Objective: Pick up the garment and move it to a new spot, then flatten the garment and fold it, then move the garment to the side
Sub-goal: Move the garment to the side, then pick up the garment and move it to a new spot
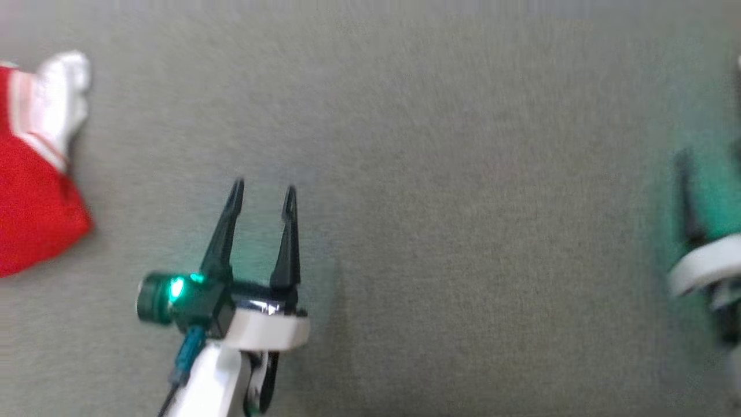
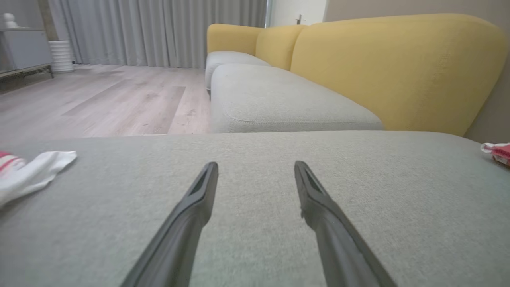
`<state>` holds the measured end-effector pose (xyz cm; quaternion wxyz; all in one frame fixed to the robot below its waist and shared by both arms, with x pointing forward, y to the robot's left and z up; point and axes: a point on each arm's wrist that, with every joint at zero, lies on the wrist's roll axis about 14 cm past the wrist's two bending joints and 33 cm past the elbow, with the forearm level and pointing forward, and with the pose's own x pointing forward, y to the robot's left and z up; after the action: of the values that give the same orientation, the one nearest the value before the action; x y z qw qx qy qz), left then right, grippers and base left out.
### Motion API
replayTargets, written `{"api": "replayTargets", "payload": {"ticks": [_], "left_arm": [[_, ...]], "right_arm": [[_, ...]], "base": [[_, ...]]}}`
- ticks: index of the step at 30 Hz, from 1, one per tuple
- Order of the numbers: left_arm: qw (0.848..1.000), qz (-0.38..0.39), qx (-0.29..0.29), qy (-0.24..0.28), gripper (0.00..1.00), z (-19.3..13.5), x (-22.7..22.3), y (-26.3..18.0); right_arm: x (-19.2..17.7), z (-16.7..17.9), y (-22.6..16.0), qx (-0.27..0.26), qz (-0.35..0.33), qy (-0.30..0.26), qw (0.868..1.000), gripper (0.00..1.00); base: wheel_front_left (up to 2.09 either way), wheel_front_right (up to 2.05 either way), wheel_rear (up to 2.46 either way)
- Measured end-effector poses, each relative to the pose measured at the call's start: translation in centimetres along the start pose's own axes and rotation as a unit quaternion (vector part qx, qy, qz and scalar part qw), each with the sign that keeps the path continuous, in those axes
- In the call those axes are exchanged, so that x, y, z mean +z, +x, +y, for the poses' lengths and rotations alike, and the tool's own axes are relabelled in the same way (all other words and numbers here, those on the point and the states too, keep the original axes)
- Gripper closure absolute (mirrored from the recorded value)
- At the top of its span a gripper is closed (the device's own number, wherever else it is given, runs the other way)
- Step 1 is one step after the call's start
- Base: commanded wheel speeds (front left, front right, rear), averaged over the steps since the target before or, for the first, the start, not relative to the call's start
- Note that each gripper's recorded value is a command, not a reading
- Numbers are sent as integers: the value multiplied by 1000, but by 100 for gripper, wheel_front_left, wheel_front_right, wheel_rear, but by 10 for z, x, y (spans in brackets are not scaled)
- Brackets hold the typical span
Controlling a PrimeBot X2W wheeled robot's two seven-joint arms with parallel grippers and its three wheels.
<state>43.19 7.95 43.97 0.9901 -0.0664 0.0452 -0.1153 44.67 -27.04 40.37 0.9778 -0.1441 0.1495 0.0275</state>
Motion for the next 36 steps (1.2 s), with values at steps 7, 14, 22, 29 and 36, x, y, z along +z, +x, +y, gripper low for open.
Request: {"api": "replayTargets", "payload": {"ticks": [7, 14, 22, 29, 36], "left_arm": [[999, -18, 43, 13, 0, 13, 23, -53], [995, -43, 92, 16, 0, 28, 38, -102], [991, -68, 110, 21, 0, 31, 49, -130], [990, -66, 125, 26, 0, 37, 46, -144], [990, -64, 125, 27, 0, 38, 45, -144]], "right_arm": [[7, 92, -34, 79, -23, 87, 993, 0], [85, 118, -74, 92, -146, 148, 974, 0], [86, 118, -116, 86, -166, 167, 968, 0], [77, 125, -132, 89, -158, 168, 969, 0], [78, 126, -132, 89, -159, 172, 968, 0]], "base": [[0, 0, 0], [0, 0, 0], [0, 0, 0], [0, 0, 0], [0, 0, 0]]}}
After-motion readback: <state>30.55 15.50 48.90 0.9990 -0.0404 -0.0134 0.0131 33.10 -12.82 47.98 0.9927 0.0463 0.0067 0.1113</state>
